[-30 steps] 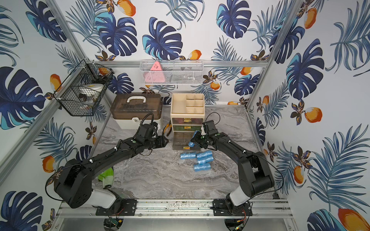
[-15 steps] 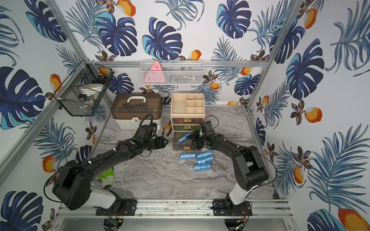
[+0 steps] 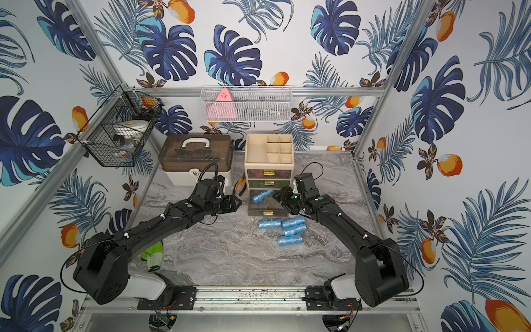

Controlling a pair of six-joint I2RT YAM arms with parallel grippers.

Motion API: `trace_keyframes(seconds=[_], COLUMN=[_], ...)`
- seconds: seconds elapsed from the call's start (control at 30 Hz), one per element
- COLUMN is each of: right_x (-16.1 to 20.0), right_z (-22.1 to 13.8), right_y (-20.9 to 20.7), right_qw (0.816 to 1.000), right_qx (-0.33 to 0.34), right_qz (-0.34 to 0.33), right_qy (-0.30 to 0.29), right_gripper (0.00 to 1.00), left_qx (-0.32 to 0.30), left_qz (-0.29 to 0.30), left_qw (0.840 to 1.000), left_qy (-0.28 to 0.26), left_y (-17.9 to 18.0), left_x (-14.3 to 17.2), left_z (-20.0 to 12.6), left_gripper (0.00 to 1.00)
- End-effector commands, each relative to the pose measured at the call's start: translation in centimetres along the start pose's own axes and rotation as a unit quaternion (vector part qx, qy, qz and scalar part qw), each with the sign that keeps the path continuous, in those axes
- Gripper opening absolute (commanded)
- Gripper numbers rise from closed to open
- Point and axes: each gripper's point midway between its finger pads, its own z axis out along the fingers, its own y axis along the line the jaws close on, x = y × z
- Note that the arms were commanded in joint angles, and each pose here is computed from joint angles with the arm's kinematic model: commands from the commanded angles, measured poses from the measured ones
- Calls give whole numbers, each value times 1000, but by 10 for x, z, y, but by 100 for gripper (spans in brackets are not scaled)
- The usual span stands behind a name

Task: Sort the rolls of trash bags by color and place them into the drawer
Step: Place the roll of trash bags in the drawer, then pick up the roll of trash bags from the center of the board.

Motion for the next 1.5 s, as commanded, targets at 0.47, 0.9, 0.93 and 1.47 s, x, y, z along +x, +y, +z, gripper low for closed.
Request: trace_keyframes(seconds=[0.47,0.9,0.93,1.47], right_x=[95,101,100,79], right_z=[-35,-12,-10,16], right_y=[-110,-141,-142,-158], right_qw=[991,985,984,982], right_qx=[90,116,119,160], right_qz=[77,111,113,93], right_qy=[70,63,62,33], right_gripper=[63,58,58,51], left_qx=[13,11,11,2], left_qz=[1,1,1,2], left_qw=[1000,1000,1000,1000], left_qy=[-12,-6,-5,-2], left_y=[0,4,4,8], left_x=[1,7,8,9], left_z=[1,1,1,1], left_gripper=[50,50,50,50])
